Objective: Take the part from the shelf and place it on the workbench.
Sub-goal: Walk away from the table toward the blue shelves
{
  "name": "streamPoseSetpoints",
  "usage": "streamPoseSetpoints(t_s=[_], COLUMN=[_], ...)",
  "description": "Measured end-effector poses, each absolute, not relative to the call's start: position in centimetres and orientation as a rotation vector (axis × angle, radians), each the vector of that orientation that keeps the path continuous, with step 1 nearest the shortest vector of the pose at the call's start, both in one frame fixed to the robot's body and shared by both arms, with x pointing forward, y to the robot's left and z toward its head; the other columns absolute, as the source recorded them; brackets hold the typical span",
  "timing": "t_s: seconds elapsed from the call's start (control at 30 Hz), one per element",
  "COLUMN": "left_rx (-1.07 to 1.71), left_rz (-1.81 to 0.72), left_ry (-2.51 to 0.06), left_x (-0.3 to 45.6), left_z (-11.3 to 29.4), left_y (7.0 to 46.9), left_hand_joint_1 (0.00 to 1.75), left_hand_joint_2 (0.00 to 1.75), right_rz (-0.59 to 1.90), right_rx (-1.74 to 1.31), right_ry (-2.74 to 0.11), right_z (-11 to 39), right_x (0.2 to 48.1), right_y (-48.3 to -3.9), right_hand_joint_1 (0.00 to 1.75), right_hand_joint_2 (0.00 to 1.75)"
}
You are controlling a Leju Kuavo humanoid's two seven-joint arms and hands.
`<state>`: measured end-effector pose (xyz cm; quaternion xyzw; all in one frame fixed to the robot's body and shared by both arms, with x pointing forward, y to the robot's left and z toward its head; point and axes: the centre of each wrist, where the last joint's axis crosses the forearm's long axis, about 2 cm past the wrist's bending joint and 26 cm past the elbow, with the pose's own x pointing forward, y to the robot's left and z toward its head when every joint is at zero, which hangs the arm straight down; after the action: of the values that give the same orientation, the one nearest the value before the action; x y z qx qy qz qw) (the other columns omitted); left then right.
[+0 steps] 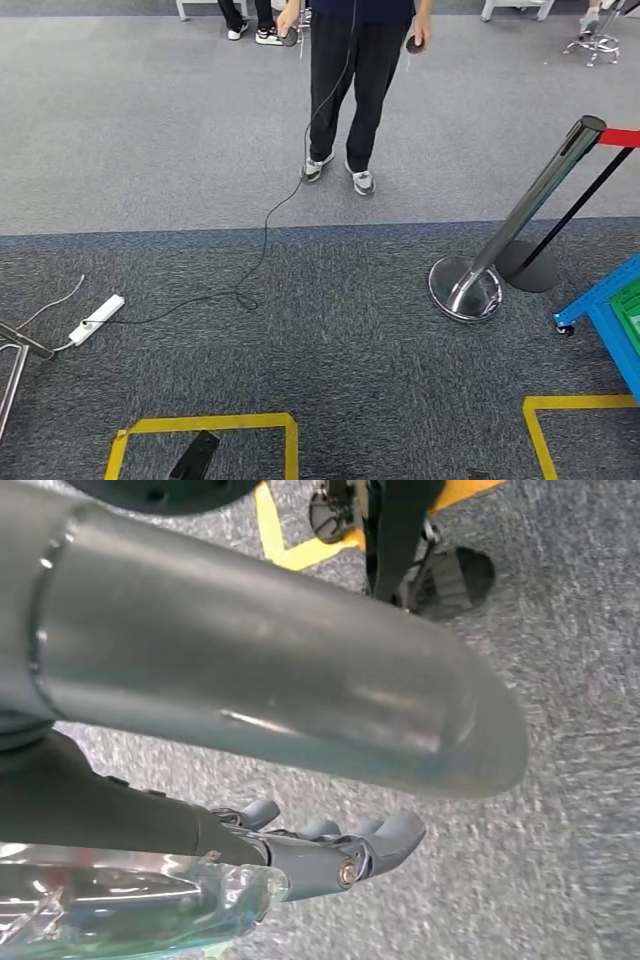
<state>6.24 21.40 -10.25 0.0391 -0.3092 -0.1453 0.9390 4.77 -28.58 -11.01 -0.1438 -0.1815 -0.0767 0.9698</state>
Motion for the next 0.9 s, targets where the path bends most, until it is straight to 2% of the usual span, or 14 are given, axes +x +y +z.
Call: streamPoseSetpoints(t_s=[0.33,0.63,0.9], left_rx=[0.112,0.111,0.194], left_rz=[-0.240,-0.327,-0.295], left_ry=[-0.635,-0.608,-0.596], left_x=[6.3,5.1,5.5], left_z=[-10.3,-10.5,-10.4], left_y=[21.8,21.8,22.4], left_hand_joint_1=[0.00,0.00,0.00], left_hand_joint_2=[0.00,0.00,0.00], right_rz=[-0.135,-0.081,-0.003], right_rx=[-0.287,-0.245,-0.214], right_ry=[-0.316,-0.396,-0.354], right_z=[-11.0,-10.9,-10.8], right_x=[5.1,5.6,5.8], right_y=[-28.6,-28.0,-27.0], right_hand_joint_1=[0.00,0.00,0.00], right_hand_joint_2=[0.00,0.00,0.00])
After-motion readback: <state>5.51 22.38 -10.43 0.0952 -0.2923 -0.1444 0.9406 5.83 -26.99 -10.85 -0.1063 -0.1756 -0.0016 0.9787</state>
